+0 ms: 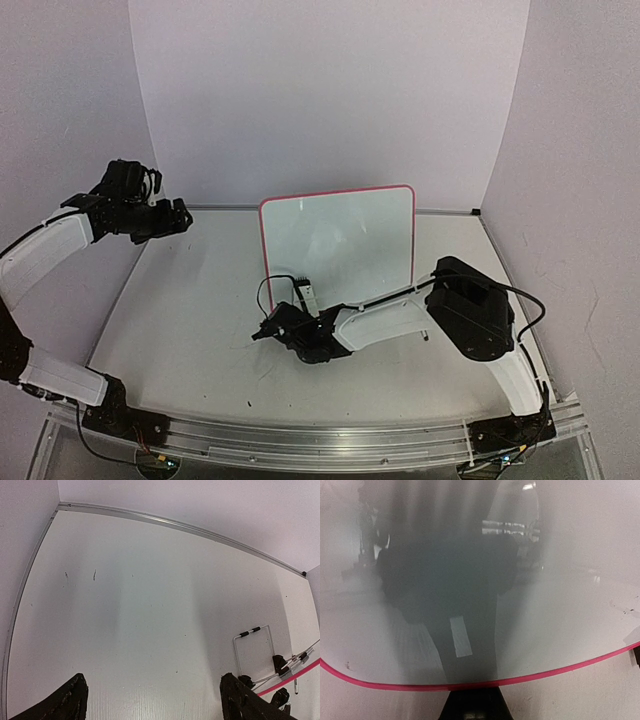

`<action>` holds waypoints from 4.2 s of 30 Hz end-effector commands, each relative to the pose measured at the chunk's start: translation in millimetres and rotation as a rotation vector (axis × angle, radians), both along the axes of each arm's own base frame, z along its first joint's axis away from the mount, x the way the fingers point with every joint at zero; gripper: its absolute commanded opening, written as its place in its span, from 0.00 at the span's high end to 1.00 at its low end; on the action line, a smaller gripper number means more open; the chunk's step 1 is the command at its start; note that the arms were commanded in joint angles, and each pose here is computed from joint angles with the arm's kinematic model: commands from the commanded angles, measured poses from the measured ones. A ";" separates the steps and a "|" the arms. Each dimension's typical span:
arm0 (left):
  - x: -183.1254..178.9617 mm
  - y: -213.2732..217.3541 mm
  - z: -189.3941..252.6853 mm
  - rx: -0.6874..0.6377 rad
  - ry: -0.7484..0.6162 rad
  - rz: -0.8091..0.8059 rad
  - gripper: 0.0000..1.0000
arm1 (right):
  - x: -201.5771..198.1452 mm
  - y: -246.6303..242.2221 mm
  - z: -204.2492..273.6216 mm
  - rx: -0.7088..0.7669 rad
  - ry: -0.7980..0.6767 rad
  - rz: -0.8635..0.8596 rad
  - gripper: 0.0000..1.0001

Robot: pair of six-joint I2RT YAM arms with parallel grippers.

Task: Write a sentence on the whiteboard
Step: Move the whiteboard to the center of the board, then pick up the whiteboard marker from the corner of the board, then pass from the right arm to the left

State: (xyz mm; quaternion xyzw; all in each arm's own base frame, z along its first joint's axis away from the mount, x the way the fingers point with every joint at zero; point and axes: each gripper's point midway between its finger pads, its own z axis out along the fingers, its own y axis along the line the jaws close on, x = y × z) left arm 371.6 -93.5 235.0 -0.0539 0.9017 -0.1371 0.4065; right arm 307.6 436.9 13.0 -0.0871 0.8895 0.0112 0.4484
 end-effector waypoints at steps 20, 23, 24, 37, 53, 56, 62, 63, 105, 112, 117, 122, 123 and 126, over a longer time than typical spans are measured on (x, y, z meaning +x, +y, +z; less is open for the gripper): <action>-51.8 26.0 -15.0 0.010 0.005 0.084 0.07 | -59.2 -13.3 97.1 0.094 -0.027 0.339 0.22; -62.1 23.2 -26.8 -0.027 0.020 0.080 0.07 | -68.4 -54.3 106.2 0.036 0.005 0.311 0.28; -65.4 22.6 -31.4 -0.037 0.027 0.078 0.07 | -69.6 -67.6 109.8 0.014 0.020 0.296 0.32; -87.3 -0.8 -56.4 -0.171 0.059 -0.015 0.09 | -42.5 -248.3 77.3 -0.046 0.361 -0.017 0.39; -99.4 -2.3 -59.8 -0.200 0.072 -0.013 0.09 | -15.4 -276.0 24.2 -0.066 0.562 -0.052 0.53; -99.1 -2.7 -60.3 -0.201 0.075 -0.013 0.09 | -13.9 -270.6 16.9 -0.046 0.575 -0.043 0.54; -98.0 -3.8 -59.6 -0.207 0.077 -0.015 0.09 | -10.1 -267.7 5.9 -0.017 0.580 -0.075 0.61; -97.9 -4.2 -58.7 -0.207 0.077 -0.017 0.09 | -9.3 -268.2 5.3 -0.015 0.575 -0.082 0.62; -139.4 -75.1 -5.3 -0.458 0.127 -0.359 0.13 | -69.7 -258.8 136.0 0.306 0.253 0.155 1.00; -137.6 -112.6 46.0 -0.520 0.075 -0.465 0.13 | -76.8 -202.9 205.4 0.459 0.182 0.399 1.00; -139.8 -143.8 60.0 -0.544 0.074 -0.543 0.12 | -79.8 -147.6 221.1 0.417 0.190 0.536 1.00; -143.2 -176.7 60.1 -0.573 0.104 -0.619 0.11 | -79.1 -92.2 219.3 0.414 0.215 0.659 1.00; -147.4 -184.5 61.6 -0.584 0.110 -0.640 0.10 | -79.7 -83.3 223.3 0.418 0.210 0.684 1.00; -152.8 -206.5 62.8 -0.632 0.117 -0.686 0.09 | -83.5 -55.6 223.0 0.417 0.218 0.749 1.00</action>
